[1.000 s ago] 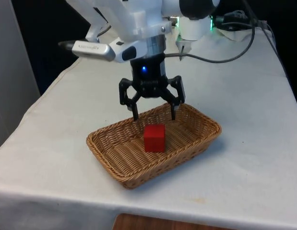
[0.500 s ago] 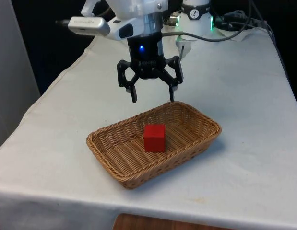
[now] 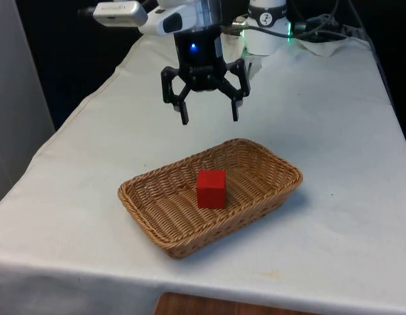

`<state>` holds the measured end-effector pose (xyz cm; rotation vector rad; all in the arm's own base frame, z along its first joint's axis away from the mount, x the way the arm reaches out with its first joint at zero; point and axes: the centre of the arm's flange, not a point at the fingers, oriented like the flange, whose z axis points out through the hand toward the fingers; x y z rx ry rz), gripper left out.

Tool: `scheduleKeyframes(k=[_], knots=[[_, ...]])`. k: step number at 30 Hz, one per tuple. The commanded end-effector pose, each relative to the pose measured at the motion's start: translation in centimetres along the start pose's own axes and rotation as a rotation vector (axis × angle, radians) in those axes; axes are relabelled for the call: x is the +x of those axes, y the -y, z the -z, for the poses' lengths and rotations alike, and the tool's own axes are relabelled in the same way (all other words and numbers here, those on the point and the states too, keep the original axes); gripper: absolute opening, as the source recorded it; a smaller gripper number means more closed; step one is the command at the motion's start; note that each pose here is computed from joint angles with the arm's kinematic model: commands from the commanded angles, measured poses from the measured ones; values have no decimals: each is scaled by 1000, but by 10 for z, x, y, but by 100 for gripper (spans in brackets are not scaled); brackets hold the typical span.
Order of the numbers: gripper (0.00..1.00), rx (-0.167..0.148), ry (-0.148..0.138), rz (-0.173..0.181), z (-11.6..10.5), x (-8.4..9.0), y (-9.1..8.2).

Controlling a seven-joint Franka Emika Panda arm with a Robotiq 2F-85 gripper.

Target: Pick up the cube and place it into the basket.

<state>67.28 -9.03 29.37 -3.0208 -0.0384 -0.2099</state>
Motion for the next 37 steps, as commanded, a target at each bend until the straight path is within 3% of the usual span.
scheduleKeyframes(k=[1, 4, 5, 6, 13, 21, 22, 29, 30, 33, 37], knots=[[100, -5, -13, 5, 3, -6, 0], [100, -5, -18, 10, 5, -11, -1], [100, 2, -9, 9, 4, -11, -1], [100, -5, -21, 14, 6, -14, -1], [100, 1, -23, 23, 8, -26, -4], [100, -10, -45, 48, 12, -47, -7], [100, 0, -37, 45, 11, -44, -7], [100, -8, -57, 63, 14, -65, -8], [100, 0, -48, 60, 12, -63, -9], [100, -4, -60, 66, 15, -71, -9], [100, 3, -55, 66, 16, -72, -9]])
